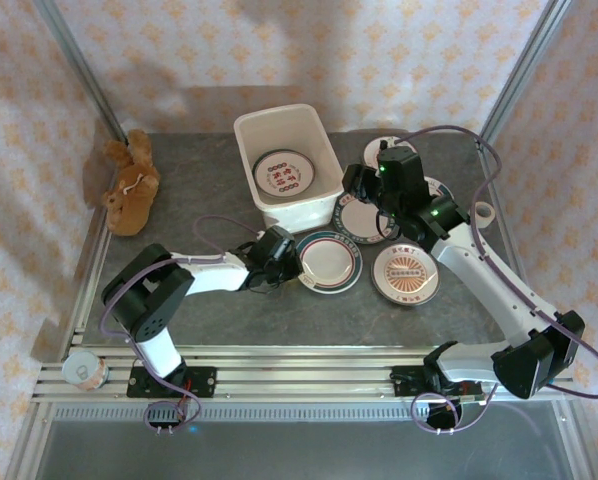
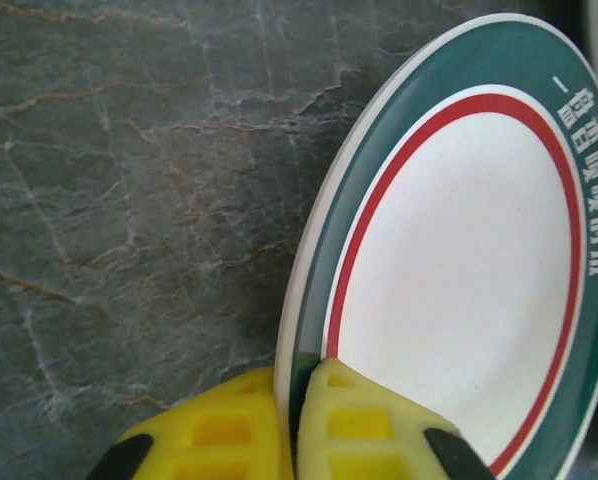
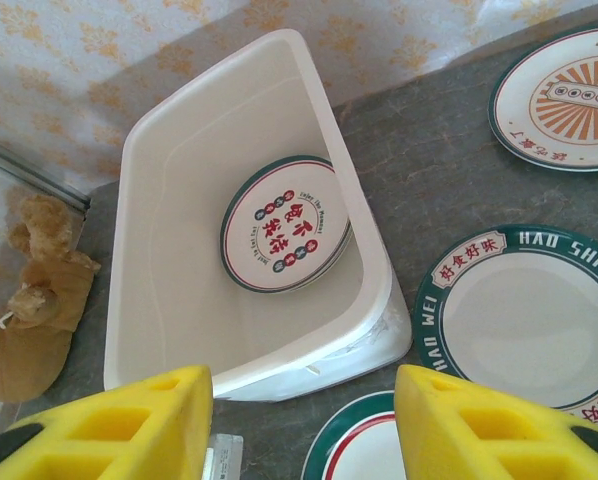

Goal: Place the plates into the plastic bin on the countertop

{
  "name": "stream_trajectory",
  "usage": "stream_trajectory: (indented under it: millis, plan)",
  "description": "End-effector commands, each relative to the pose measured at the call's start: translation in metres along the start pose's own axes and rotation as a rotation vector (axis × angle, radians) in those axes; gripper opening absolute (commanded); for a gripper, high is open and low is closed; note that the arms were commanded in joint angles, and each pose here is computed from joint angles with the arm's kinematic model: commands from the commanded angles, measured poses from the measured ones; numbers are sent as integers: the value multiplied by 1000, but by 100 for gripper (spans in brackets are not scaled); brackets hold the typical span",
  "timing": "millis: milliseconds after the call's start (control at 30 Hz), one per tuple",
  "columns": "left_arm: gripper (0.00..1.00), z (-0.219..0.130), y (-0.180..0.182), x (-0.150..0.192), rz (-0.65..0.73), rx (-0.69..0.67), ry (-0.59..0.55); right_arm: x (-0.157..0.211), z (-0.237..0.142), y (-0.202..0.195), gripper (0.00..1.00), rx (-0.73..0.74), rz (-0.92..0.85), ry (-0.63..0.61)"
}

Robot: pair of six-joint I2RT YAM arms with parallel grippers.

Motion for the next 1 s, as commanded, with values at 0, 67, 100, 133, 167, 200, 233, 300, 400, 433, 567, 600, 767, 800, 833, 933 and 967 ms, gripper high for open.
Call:
stream_trajectory:
  millis: [0, 67, 100, 133, 167, 200, 233, 300, 400, 433, 567, 600, 767, 800, 833, 933, 967]
  plan:
    - [2, -18, 3, -2, 64, -72, -35, -3, 4, -2, 51, 12, 0, -25]
    - [0, -28, 4, -2, 86, -85, -50, -3, 6, -1, 51, 11, -1, -24]
    - [0, -35, 4, -3, 101, -88, -58, -3, 8, -1, 51, 11, -1, -24]
    - [0, -41, 4, -3, 116, -92, -63, -3, 10, 0, 51, 10, -1, -21]
    - [0, -47, 4, -3, 129, -93, -67, -2, 12, 0, 51, 9, 0, -17]
    - [0, -53, 3, -3, 146, -93, -71, -2, 14, 1, 51, 6, 0, -15]
    - [0, -60, 4, -3, 159, -96, -77, -3, 17, 3, 51, 1, 1, -11]
    - [0, -73, 7, -2, 176, -112, -87, -3, 21, 6, 51, -11, 2, -2]
    - [0, -94, 17, 1, 192, -154, -102, -4, 30, 10, 51, -26, 5, 14]
    - [0, -102, 21, 2, 189, -167, -111, -3, 34, 12, 51, -31, 5, 21]
    - [0, -127, 42, 6, 146, -198, -154, -2, 46, 18, 50, -59, 23, 48]
    - [0, -135, 48, 6, 127, -205, -172, -2, 50, 20, 50, -68, 28, 58]
    - [0, -167, 71, 5, 40, -228, -257, 0, 66, 28, 49, -107, 50, 99]
    - [0, -174, 74, 4, 24, -234, -276, 0, 68, 30, 48, -113, 52, 106]
    - [0, -181, 77, 2, 14, -246, -295, 0, 71, 31, 48, -121, 52, 114]
    - [0, -202, 82, -4, 0, -283, -350, -1, 76, 37, 48, -146, 54, 128]
    - [0, -208, 82, -7, -2, -294, -365, -2, 77, 38, 48, -150, 54, 130]
Point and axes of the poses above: each hand's point on the last joint's axis, 136 mm out from that joint toward the fingers, its own z axis out along the fingers, its own y axis along the line the jaws close on, x = y × z, the point moved 8 cm from there along -z, back along the fingers, and after that the axes turned 5 degrees about z, right-handed, at the moved point
